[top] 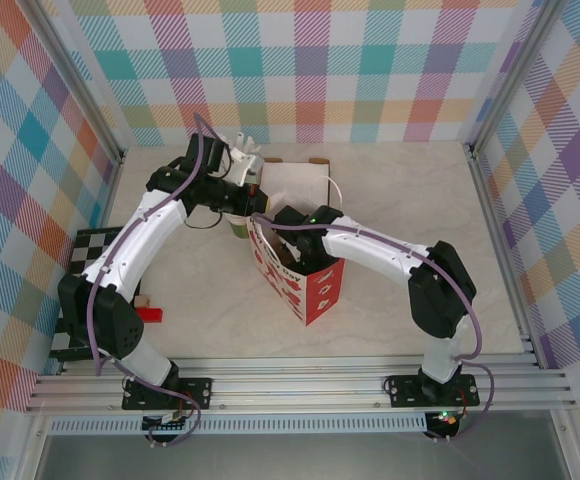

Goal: Pack the takeout coffee

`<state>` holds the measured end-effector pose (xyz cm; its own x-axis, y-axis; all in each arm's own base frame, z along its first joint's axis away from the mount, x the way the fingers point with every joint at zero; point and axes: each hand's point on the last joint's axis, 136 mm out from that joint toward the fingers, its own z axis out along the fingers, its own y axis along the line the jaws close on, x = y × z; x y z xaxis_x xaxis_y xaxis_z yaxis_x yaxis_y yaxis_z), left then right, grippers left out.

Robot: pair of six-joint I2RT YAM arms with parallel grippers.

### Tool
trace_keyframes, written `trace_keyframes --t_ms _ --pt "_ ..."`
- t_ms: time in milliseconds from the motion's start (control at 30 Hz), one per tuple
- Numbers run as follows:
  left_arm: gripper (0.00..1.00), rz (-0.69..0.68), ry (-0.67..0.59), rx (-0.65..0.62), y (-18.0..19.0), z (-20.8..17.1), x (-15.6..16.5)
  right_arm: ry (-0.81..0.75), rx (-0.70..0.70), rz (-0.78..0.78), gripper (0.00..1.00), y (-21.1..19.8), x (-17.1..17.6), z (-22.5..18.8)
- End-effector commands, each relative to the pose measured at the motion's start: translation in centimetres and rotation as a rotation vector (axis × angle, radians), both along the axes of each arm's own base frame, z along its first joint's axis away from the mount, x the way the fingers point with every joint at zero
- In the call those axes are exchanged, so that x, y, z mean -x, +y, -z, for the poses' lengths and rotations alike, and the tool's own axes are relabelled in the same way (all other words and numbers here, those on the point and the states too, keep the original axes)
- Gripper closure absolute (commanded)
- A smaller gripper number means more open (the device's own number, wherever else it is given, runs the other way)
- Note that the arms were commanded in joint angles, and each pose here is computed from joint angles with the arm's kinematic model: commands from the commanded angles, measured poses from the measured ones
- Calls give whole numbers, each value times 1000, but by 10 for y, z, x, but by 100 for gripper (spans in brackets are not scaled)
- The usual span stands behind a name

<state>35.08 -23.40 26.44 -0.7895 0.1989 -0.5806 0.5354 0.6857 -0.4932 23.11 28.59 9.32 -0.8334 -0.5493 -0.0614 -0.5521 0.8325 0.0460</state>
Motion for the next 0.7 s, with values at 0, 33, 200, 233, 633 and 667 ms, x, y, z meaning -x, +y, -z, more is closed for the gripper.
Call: trace_keyframes --t_ms 0,33,200,233,633,667 --pt "100 13 64 3 -3 14 4 72 8 -1 80 9 7 48" --pt "100 12 64 2 -3 14 4 60 -3 1 80 11 5 45" --pt "100 8 62 -2 -2 14 3 26 -21 4 80 17 -3 38" --pt "100 6 60 -3 -2 13 3 24 -21 3 80 17 -4 40" --pt "45 -42 -42 -45 13 -7 4 46 21 10 80 5 4 50" --pt "42 -47 -52 -49 14 -8 4 46 25 10 80 4 4 50"
